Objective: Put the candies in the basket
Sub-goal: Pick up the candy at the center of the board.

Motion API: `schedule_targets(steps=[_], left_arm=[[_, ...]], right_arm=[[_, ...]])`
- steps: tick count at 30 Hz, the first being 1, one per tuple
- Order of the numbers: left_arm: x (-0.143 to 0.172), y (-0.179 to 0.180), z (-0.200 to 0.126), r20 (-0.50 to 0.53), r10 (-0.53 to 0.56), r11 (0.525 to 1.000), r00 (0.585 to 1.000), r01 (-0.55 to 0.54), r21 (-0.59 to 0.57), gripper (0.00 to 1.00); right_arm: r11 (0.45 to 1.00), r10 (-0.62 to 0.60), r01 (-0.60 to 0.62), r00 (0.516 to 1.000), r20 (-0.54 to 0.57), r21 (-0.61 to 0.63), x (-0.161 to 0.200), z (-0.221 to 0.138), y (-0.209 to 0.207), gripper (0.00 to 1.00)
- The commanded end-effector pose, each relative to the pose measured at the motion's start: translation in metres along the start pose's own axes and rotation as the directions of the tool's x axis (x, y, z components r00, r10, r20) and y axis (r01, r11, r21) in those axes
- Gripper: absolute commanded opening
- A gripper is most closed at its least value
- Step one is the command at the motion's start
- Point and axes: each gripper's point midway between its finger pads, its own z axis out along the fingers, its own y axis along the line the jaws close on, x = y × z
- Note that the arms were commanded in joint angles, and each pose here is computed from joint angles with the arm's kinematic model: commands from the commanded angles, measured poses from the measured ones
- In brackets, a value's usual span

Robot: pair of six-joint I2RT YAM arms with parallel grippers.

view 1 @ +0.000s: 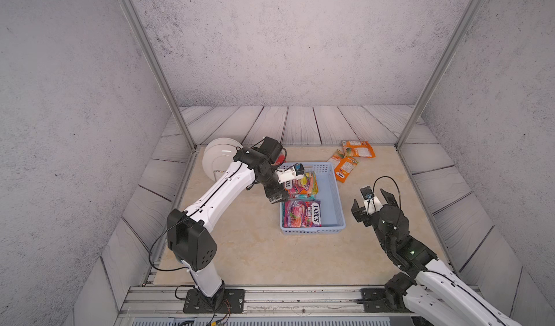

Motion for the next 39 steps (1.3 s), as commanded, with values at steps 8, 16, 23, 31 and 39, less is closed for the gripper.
schedule_targets(steps=[8,16,23,31,39], left_arm=[[0.022,0.013,-0.049,0.175,-0.202,0.971,0.964,0.22,-0.09,0.93],[0.038,0.023,-0.069,0.274,-0.298,0.929,0.914,0.344,-0.135,0.98],[0.05,0.05,-0.088,0.4,-0.436,0.818,0.806,0.54,-0.199,0.98],[0.063,0.049,-0.099,0.468,-0.449,0.809,0.761,0.569,-0.15,0.98],[0.088,0.068,-0.097,0.506,-0.54,0.694,0.673,0.696,-0.183,0.99]], right_arm=[[0.982,0.181,-0.174,0.977,-0.115,0.074,-0.032,0.017,-0.022,0.99],[0.954,0.298,-0.295,0.931,-0.211,0.046,-0.059,0.048,-0.013,0.99],[0.899,0.431,-0.433,0.851,-0.299,0.063,-0.059,0.076,-0.016,0.99],[0.799,0.584,-0.591,0.717,-0.38,0.112,-0.046,0.112,-0.022,0.99],[0.73,0.656,-0.663,0.611,-0.443,0.165,-0.033,0.153,-0.022,0.96]])
